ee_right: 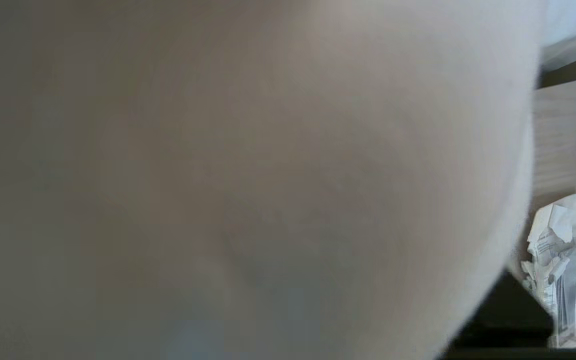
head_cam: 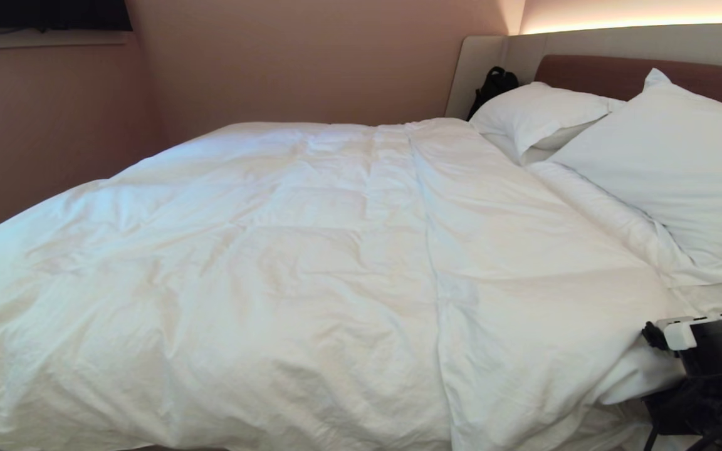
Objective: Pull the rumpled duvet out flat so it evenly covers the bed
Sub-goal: Flatten the corners of the folded blanket
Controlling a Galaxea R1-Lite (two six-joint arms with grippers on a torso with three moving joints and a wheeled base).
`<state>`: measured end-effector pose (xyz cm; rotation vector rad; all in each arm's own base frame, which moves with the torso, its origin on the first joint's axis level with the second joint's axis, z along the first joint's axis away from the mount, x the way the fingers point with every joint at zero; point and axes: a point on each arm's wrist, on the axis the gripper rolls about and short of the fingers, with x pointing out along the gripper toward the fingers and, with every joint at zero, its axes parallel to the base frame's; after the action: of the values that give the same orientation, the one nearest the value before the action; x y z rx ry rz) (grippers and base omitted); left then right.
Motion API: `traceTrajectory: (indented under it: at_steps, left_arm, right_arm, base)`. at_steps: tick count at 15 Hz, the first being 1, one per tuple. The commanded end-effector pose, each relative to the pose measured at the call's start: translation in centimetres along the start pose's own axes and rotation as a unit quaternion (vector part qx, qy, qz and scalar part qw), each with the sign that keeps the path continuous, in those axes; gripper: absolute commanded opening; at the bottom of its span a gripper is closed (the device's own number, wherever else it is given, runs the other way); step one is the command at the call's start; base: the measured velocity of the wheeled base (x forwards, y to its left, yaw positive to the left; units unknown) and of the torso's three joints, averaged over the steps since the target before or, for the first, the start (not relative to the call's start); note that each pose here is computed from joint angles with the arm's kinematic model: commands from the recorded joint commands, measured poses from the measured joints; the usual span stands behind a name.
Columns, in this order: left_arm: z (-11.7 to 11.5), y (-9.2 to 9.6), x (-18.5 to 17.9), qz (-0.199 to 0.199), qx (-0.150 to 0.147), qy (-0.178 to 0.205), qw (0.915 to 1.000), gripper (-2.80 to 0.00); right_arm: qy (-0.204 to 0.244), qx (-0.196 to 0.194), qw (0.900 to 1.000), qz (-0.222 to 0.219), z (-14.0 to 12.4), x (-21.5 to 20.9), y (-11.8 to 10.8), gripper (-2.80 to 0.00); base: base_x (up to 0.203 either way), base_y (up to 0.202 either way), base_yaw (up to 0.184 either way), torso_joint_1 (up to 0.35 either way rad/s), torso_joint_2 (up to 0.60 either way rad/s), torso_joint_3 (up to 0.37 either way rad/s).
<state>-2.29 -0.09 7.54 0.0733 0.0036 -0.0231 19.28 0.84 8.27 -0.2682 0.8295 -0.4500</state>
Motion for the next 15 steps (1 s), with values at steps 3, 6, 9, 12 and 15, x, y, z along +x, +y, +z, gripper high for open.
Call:
traceTrajectory:
  at_steps: [3,6,9,12,15]
  left_arm:
    - [0.0,0.0,0.0,0.0,0.0,0.0,1.0,-2.8]
    - [0.0,0.0,0.0,0.0,0.0,0.0,1.0,-2.8]
    - [0.0,0.0,0.0,0.0,0.0,0.0,1.0,-2.8]
    - [0.0,0.0,0.0,0.0,0.0,0.0,1.0,-2.8]
    - [0.0,0.0,0.0,0.0,0.0,0.0,1.0,-2.8]
  right_arm:
    - [-0.017,0.008,1.0,-0.005,0.2,-0.7,-0.5,-2.8]
    - [-0.03,0.014,0.999,-0.009,0.3,-1.4,-1.2,-2.8]
    - [-0.012,0.013,1.0,-0.021,0.0,-2.3,-2.6,-2.8]
    - [0.007,0.027,1.0,-0.009,0.1,-3.9,-4.1,-2.8]
    - [0.001,0.037,0.999,-0.005,0.1,-5.1,-4.9,-2.8]
  base:
    - [0.0,0.0,0.0,0.0,0.0,0.0]
    - [0.0,0.0,0.0,0.0,0.0,0.0]
    - [0.0,0.0,0.0,0.0,0.0,0.0]
    - [0.0,0.0,0.0,0.0,0.0,0.0]
    - [0.0,0.0,0.0,0.0,0.0,0.0]
